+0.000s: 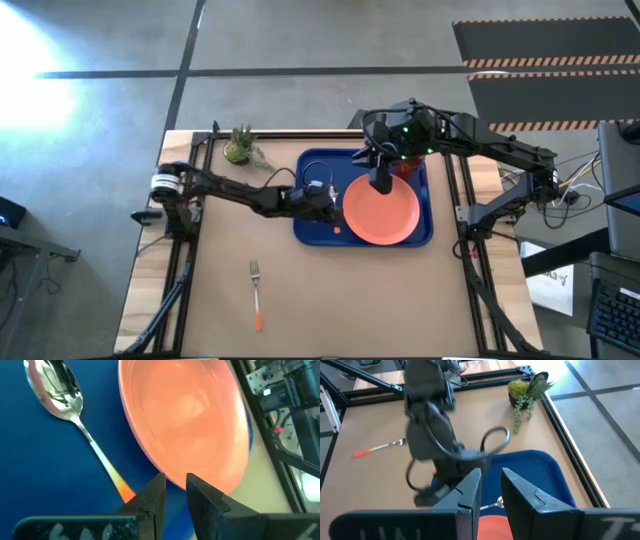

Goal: Pick and place plate/cup/fork/spoon on tray
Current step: Put the orange fork on the blue serving tray to the left of the orange spoon

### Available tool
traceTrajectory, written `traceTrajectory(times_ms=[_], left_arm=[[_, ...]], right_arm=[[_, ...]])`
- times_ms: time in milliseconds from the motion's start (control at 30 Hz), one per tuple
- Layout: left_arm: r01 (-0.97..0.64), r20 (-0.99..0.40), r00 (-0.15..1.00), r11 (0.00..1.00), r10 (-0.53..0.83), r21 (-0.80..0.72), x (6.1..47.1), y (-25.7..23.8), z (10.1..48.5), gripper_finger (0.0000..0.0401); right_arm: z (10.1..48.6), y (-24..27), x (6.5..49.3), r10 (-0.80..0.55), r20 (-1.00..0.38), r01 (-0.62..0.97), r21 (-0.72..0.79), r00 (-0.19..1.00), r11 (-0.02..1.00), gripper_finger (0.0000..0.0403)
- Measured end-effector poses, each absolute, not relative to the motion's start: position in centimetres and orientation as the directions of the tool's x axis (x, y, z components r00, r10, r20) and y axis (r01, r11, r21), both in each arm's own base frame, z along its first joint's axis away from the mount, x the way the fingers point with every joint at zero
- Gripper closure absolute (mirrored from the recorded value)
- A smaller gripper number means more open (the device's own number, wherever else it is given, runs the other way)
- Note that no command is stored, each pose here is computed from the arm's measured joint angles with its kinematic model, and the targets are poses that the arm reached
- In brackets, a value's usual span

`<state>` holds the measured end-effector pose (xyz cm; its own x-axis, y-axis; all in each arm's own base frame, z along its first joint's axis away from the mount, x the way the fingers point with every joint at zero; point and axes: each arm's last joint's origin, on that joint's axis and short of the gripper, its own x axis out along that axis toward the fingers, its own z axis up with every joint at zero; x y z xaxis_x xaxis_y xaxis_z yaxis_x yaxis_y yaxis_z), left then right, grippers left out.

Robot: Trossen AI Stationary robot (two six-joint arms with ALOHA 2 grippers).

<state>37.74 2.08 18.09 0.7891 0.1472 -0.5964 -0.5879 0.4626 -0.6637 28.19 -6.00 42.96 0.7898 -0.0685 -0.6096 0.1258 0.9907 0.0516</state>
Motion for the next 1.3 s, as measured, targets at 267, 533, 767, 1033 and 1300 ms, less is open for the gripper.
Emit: traceTrajectory(times_ms=[267,533,767,1033,1300], left_arm=[[-0.678,-0.752,0.652,0.518,0.096,-0.522,32.0,0.5,23.3,0.0389],[-0.675,-0.778,0.628,0.483,-0.020,-0.558,27.0,-4.3,27.2,0.0397],[-0.725,-0.828,0.556,0.447,-0.069,-0.524,25.3,-8.2,26.6,0.0397],[-0.890,-0.945,0.287,0.321,-0.154,-0.323,23.4,-11.5,23.9,0.0397],[-0.912,-0.927,0.256,0.249,-0.273,-0.325,24.4,-14.7,22.7,0.0397]], right_arm=[[42.8,-6.0,28.1,-0.067,-0.622,0.130,0.057,0.780,0.990,0.0339],[42.8,-6.0,28.1,-0.067,-0.621,0.130,0.057,0.781,0.990,0.0332],[42.9,-6.0,28.1,-0.068,-0.618,0.139,0.067,0.783,0.988,0.0333],[42.9,-6.0,28.1,-0.069,-0.617,0.142,0.070,0.784,0.987,0.0333],[43.0,-6.0,28.2,-0.072,-0.608,0.138,0.062,0.790,0.989,0.0330]])
